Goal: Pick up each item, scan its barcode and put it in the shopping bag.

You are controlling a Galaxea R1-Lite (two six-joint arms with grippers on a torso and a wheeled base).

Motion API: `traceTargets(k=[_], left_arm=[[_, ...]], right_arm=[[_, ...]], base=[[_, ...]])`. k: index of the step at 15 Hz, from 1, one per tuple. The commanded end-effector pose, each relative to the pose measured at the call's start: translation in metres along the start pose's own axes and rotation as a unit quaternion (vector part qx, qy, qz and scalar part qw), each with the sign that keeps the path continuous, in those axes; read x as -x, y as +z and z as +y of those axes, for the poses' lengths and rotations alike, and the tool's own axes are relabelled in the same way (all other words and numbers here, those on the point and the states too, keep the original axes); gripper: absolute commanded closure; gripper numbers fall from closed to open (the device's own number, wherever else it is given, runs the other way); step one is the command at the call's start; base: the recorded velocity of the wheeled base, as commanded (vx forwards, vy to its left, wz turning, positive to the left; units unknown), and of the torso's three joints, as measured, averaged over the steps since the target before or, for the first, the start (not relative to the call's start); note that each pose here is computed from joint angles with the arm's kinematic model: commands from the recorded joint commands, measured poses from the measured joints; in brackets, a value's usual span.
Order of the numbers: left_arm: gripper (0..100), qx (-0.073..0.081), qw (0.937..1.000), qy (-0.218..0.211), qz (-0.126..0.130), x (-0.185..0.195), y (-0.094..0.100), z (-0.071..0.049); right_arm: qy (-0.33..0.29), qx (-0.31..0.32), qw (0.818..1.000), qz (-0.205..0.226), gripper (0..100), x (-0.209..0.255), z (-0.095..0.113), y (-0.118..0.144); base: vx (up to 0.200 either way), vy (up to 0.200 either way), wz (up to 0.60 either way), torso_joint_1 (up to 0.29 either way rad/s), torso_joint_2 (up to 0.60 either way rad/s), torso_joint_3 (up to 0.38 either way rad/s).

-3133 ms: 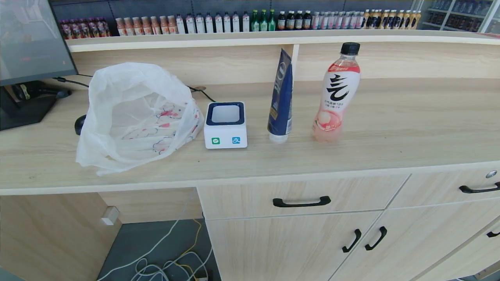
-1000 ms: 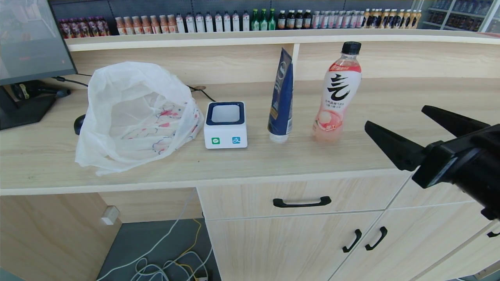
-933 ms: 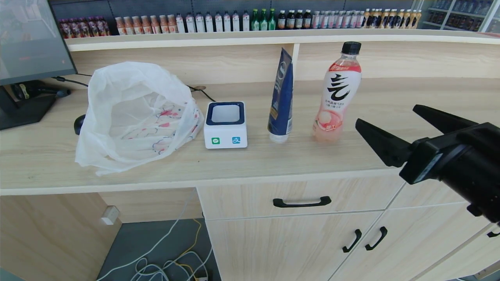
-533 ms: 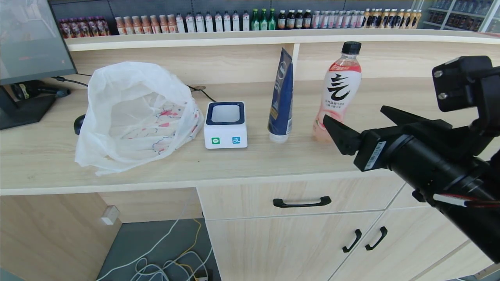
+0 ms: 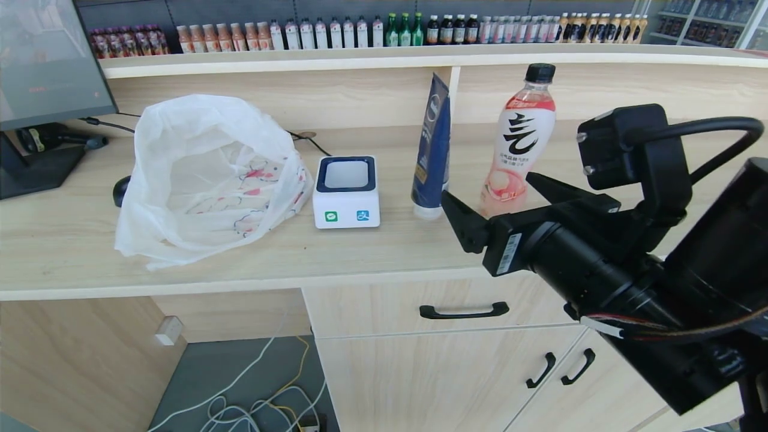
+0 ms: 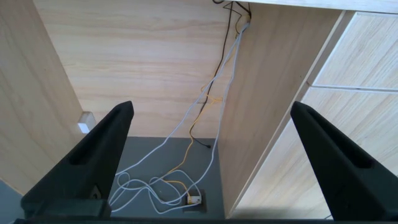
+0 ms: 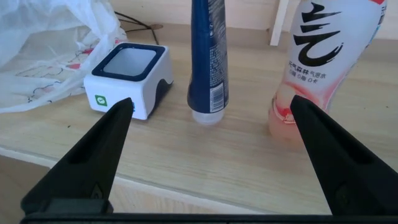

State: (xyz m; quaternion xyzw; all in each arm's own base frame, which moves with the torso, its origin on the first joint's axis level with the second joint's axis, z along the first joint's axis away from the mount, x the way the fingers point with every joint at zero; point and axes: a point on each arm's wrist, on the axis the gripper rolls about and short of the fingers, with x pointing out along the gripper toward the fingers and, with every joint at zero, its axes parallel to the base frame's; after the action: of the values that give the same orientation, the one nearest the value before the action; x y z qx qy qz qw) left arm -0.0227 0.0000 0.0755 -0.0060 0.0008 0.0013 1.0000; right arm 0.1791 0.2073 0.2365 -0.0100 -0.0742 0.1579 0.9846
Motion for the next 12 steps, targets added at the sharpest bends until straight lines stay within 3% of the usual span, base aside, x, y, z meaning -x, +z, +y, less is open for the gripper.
traceTargets(k=[1,9,12], left_arm=[[0,0.0,1.0,0.0,0.0,0.0,0.0,0.0],[0,0.0,1.0,0.0,0.0,0.0,0.0,0.0],[0,0.0,1.0,0.0,0.0,0.0,0.0,0.0]], right_arm=[[0.007,0.004,1.0,0.007,0,-0.01,0.013,-0.008],[-0.007,-0.017,1.0,-0.021,0,-0.057,0.041,-0.008],[-0.017,-0.016,0.999,-0.022,0,-0.067,0.042,-0.011]], base=[[0.0,0.0,0.0,0.0,0.0,0.0],[0.0,0.0,0.0,0.0,0.0,0.0],[0.0,0.0,0.0,0.0,0.0,0.0]])
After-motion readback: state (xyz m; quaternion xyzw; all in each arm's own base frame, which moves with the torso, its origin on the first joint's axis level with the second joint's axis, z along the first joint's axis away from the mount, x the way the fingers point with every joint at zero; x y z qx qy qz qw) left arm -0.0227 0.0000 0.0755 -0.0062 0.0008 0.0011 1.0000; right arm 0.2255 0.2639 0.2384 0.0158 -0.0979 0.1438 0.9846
